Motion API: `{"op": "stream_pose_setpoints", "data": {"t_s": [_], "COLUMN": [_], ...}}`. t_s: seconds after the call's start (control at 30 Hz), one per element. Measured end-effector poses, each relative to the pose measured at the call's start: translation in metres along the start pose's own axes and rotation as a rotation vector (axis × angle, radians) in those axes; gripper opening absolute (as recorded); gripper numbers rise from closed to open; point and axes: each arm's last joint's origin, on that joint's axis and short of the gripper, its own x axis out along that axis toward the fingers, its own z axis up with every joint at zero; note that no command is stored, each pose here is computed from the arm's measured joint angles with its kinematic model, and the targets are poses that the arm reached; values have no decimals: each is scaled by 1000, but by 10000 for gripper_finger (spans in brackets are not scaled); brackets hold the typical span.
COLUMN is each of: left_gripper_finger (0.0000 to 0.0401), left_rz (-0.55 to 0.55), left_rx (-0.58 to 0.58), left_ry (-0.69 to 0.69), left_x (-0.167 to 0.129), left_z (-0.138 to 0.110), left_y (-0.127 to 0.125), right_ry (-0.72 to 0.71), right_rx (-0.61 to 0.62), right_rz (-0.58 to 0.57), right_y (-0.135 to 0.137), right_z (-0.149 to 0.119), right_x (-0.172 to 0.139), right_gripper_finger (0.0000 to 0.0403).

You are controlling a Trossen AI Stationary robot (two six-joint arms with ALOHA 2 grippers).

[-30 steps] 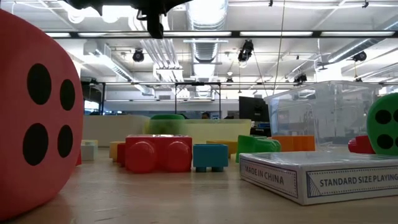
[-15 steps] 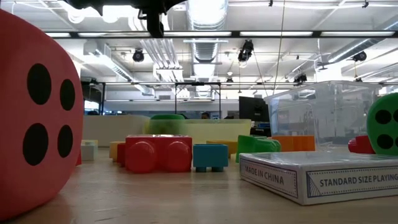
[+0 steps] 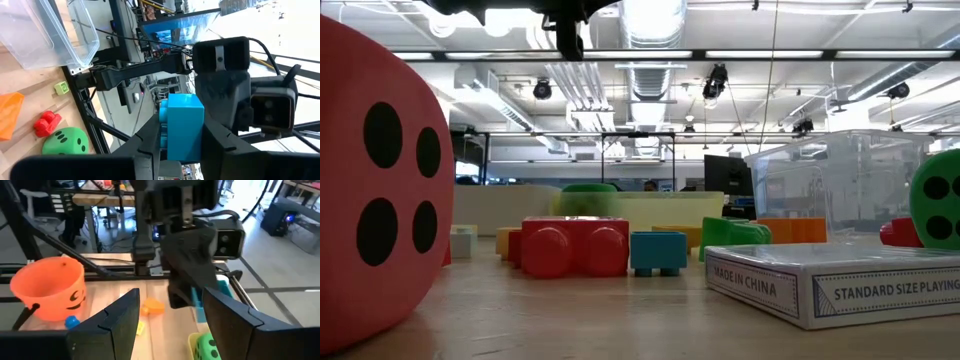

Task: Pick & Place Toys
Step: Put the top blue game piece into the transparent bin

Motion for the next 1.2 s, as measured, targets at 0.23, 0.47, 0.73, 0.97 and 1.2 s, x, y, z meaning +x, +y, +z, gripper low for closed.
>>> {"op": "stream_pose_setpoints", "data": {"t_s": [0.23,0.47,0.73,0.97,1.2], "left_gripper_finger": [80,80,80,80,80], "left_rz": [0,0,-33,-43,-44], "left_rx": [0,0,5,7,6], "left_ry": [0,0,-7,-9,-9], "left_x": [0,0,0,0,0], "left_z": [0,0,1,1,1], "left_y": [0,0,-3,-4,-4], "right_ry": [-19,-19,-15,-16,-17], "right_rx": [-112,-33,-32,-19,8], "right_rz": [-34,-22,-19,-26,-22], "right_y": [-3,-2,-1,-2,-2], "right_z": [4,4,4,4,4], "right_x": [-8,-8,-7,-7,-7], "right_gripper_finger": [212,212,212,252,341]}}
